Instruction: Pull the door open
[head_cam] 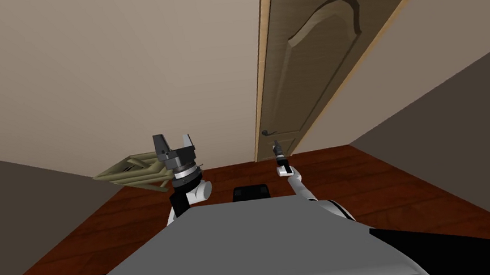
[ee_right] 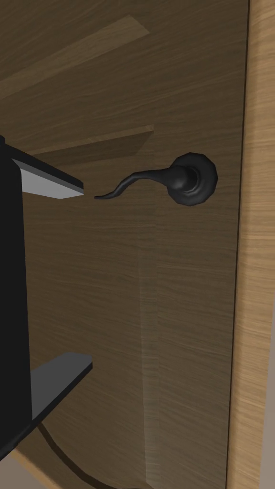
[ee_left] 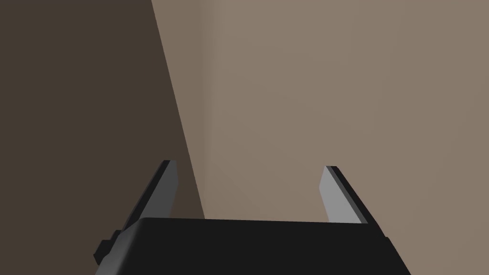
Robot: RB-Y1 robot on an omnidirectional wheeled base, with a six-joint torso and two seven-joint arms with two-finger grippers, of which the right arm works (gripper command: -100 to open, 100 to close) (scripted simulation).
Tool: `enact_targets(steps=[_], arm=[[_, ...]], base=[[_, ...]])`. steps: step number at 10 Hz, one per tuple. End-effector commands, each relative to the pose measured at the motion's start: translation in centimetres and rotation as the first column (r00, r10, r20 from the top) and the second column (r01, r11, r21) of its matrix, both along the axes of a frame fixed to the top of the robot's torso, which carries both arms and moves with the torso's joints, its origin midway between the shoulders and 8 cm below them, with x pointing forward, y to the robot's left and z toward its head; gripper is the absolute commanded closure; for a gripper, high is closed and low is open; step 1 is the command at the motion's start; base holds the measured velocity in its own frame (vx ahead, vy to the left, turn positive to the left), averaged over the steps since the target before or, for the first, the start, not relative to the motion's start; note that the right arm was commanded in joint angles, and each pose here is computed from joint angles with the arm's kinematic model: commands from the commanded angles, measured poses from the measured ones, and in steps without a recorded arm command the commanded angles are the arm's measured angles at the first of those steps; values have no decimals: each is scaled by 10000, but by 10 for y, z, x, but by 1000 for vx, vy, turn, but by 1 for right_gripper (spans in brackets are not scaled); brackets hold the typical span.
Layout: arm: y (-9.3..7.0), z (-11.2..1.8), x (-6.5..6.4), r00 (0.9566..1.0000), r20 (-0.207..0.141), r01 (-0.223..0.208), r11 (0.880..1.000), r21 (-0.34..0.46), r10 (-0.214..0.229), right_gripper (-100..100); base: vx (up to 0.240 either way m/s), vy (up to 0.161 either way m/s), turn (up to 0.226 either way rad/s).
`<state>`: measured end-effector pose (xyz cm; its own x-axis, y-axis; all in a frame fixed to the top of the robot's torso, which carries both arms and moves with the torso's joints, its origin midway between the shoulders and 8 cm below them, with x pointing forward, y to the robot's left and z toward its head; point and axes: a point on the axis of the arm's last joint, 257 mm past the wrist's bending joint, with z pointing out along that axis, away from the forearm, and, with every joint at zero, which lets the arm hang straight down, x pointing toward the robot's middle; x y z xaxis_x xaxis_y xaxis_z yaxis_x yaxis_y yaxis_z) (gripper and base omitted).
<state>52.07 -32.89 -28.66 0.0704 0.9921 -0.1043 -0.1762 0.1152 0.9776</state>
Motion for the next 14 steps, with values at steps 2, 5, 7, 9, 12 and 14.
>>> enact_targets(steps=[2, 5, 7, 9, 12, 14], arm=[[-9, -16, 6, 9991, -406, 117, 9999, 35, -115, -100], [-15, -30, 8, 9969, -752, 219, 9997, 60, -214, -100], [-20, -40, 10, 9942, -1029, 313, 9995, 80, -303, -100], [-23, -44, 11, 9929, -1140, 353, 9993, 88, -341, -100], [-29, -55, 12, 9884, -1453, 472, 9988, 109, -451, -100], [-32, -61, 13, 9857, -1605, 533, 9985, 119, -507, -100]], base=[[34, -109, 158], [31, -93, 114], [23, -61, 121], [4, -50, 48], [18, -73, 114], [19, -72, 72]])
